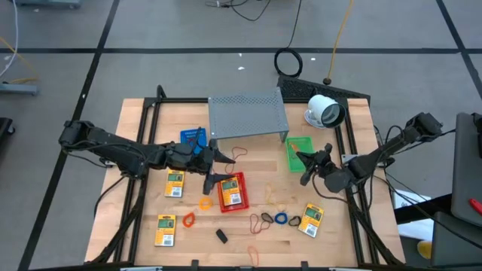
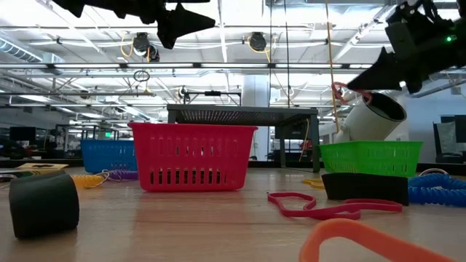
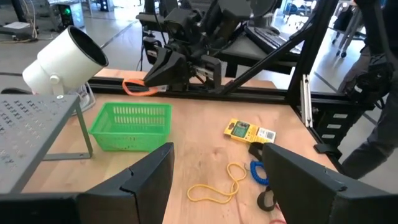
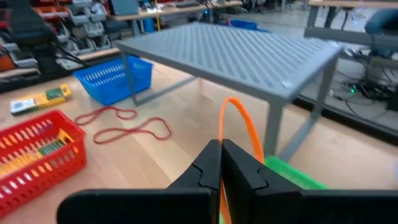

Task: Pick & Place Office Desk Supplies
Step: Put the top orange rubber band into the green bin, then put the yellow rubber band into the green bin

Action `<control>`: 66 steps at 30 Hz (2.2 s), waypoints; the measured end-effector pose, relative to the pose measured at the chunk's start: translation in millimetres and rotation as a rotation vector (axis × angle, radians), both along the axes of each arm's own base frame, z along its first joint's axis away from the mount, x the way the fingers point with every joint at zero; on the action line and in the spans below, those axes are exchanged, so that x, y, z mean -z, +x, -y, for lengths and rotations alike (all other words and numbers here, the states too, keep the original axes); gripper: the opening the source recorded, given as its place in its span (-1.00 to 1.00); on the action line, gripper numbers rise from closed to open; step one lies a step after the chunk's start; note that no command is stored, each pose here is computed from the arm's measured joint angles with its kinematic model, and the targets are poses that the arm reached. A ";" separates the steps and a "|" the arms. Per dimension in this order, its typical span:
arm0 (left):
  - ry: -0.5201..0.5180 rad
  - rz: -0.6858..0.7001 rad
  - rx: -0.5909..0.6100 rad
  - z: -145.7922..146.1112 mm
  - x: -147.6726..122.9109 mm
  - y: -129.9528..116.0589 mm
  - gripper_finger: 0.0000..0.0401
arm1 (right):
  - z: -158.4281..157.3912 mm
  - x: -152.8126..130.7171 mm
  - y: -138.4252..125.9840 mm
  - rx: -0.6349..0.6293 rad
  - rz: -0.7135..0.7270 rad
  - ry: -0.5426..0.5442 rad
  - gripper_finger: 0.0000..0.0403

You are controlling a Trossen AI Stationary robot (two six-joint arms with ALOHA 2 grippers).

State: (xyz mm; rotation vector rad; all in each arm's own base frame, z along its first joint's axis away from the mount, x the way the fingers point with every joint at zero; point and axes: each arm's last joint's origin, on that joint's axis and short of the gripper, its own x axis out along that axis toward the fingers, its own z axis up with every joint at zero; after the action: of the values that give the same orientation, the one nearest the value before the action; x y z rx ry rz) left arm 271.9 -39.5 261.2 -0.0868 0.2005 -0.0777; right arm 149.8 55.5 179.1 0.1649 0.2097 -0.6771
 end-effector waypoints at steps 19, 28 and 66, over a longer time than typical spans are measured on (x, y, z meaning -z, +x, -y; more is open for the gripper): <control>0.004 0.003 0.000 -0.2 -0.3 0.0 0.27 | 8.6 13.6 -11.8 -0.022 -0.087 0.241 -0.81; 0.021 0.002 0.003 -0.2 -0.1 0.0 0.27 | 9.9 15.6 -13.7 -0.013 -0.113 0.232 -0.42; 0.126 0.014 -0.165 17.4 -35.0 4.7 0.27 | -59.8 -1.1 51.0 -0.811 0.266 0.039 -0.36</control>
State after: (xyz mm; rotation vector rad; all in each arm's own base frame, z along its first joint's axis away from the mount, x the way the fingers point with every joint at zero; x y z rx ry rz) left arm 276.6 -56.9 296.2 0.0230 0.1834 0.0985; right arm 200.8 115.2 180.2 0.1871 0.0214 0.1569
